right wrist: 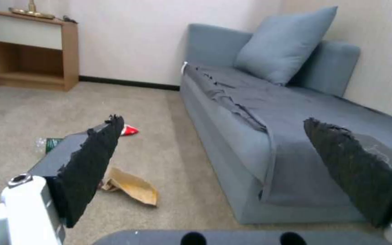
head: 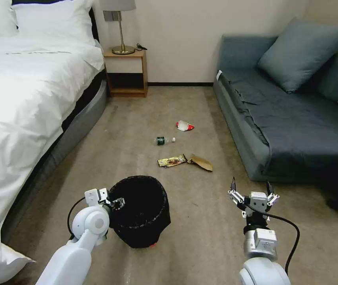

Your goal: Pick up the trash bin, then pick up the garbage on the floor and place it into the trash bin.

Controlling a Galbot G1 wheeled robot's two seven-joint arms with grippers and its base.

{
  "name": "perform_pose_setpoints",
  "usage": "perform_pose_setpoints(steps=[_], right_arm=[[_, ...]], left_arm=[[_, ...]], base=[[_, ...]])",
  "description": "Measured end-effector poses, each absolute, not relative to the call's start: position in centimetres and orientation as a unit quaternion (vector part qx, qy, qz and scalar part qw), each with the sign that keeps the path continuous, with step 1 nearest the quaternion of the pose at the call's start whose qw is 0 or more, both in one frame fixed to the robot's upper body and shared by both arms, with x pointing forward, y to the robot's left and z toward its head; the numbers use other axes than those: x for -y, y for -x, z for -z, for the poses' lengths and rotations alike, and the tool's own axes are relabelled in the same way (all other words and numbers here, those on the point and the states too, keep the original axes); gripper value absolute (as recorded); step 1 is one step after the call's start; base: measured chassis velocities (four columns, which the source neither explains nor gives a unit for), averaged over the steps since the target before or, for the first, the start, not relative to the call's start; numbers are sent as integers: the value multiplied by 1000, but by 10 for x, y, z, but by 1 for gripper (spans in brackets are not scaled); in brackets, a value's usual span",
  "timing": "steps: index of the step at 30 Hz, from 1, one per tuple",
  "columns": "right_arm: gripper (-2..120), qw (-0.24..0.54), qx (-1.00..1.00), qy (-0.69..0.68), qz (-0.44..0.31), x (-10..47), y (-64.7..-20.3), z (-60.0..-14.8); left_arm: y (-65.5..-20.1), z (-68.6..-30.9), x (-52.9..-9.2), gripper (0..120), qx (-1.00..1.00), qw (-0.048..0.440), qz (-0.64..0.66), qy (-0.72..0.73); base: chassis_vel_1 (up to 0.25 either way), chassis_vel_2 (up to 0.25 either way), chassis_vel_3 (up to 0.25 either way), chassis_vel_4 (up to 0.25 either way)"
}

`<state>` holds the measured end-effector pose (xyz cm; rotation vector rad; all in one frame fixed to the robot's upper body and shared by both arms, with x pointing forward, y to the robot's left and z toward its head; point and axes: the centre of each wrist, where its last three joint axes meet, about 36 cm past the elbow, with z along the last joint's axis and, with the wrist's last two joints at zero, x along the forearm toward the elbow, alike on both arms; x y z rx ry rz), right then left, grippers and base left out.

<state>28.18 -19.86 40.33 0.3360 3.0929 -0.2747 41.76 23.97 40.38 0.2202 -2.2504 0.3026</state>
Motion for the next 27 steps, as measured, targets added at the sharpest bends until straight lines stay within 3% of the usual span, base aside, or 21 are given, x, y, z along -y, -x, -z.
perform_pose_setpoints(steps=[7, 12, 19, 27], right_arm=[[100, 14, -991, -108, 76, 199, -283, -399], [100, 23, -992, -109, 54, 200, -285, -398], [100, 26, -992, -111, 46, 200, -285, -399], [100, 49, -992, -117, 15, 202, -289, -411]], left_arm=[[-416, -404, -241, 30, 895, 419, -124, -86], [-411, -406, -245, 6, 893, 420, -140, -88], [-405, -414, -249, 3, 894, 414, -148, -85], [-389, -451, -268, 3, 920, 345, -152, -109]], base=[[0, 0, 0, 0], [0, 0, 0, 0], [0, 0, 0, 0], [0, 0, 0, 0]])
